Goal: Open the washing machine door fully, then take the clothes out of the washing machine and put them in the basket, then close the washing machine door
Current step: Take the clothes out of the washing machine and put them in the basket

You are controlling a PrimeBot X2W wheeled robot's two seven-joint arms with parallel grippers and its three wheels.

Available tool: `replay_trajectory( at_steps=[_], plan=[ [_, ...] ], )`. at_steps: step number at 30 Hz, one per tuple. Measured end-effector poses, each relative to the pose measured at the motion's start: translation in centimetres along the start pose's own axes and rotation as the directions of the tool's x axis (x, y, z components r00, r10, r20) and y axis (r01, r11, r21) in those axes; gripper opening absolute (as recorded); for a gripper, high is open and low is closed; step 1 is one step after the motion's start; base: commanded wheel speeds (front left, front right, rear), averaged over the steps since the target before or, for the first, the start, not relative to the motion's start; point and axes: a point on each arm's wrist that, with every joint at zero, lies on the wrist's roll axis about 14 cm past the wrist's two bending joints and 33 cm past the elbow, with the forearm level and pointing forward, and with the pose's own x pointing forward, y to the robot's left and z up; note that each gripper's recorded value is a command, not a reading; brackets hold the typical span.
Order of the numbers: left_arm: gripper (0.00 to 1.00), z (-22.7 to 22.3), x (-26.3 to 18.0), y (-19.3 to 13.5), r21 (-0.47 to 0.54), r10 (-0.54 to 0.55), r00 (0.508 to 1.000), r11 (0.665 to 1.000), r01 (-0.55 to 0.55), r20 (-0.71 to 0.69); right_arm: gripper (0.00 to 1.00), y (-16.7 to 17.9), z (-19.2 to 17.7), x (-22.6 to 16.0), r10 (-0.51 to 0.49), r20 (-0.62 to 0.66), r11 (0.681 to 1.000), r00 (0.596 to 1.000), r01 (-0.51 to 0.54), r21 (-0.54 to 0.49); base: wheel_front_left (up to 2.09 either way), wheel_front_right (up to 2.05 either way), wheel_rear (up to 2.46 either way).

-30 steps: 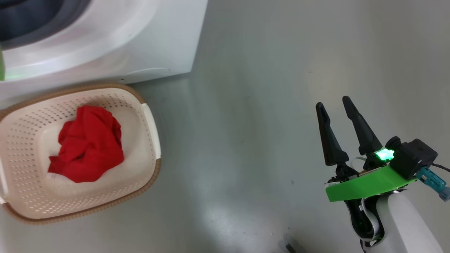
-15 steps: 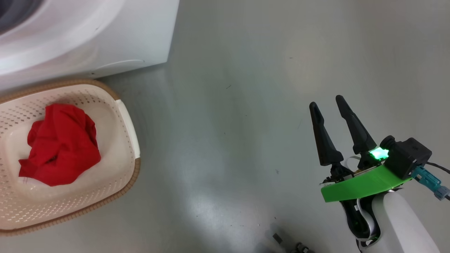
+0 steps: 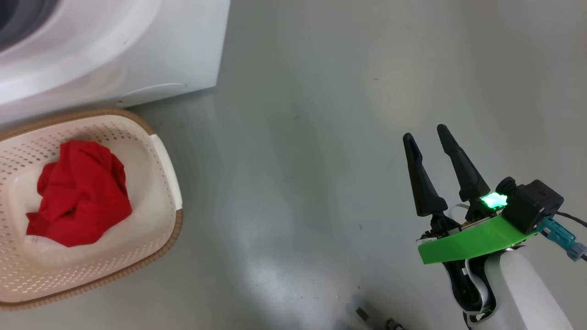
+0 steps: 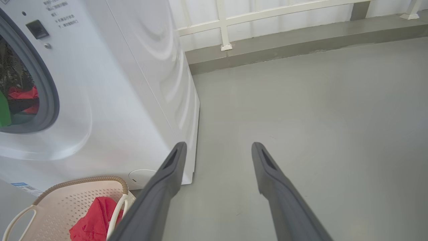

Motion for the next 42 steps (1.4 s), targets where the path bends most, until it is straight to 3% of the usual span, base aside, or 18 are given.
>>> replay_trajectory(
  at_steps=[7, 17, 29, 42],
  plan=[
    [0.00, 2.5, -1.1, -0.3, -0.112, 0.020, 0.995, 0.994, -0.008, 0.103, 1.00, 0.7, 0.5, 0.0, 0.020, 0.016, 1.000, 1.000, -0.020, 0.008, 0.00, 0.00, 0.00],
    [0.00, 4.5, -5.0, 0.1, -0.365, 0.101, 0.969, 0.931, -0.013, 0.224, 1.00, 2.1, 2.6, -0.3, 0.063, 0.072, 0.998, 0.995, -0.064, 0.000, 0.00, 0.00, 0.00],
    [0.00, 6.3, -11.4, 1.6, -0.454, 0.184, 0.910, 0.891, 0.005, 0.371, 1.00, 2.6, 3.8, -1.3, 0.088, 0.101, 0.996, 0.991, -0.089, 0.001, 0.00, 0.00, 0.00],
    [0.00, 10.1, -18.6, 2.9, -0.484, 0.262, 0.800, 0.874, 0.041, 0.539, 1.00, 2.5, 5.3, -2.2, 0.105, 0.134, 0.994, 0.985, -0.104, -0.015, 0.00, 0.00, 0.00]
  ],
)
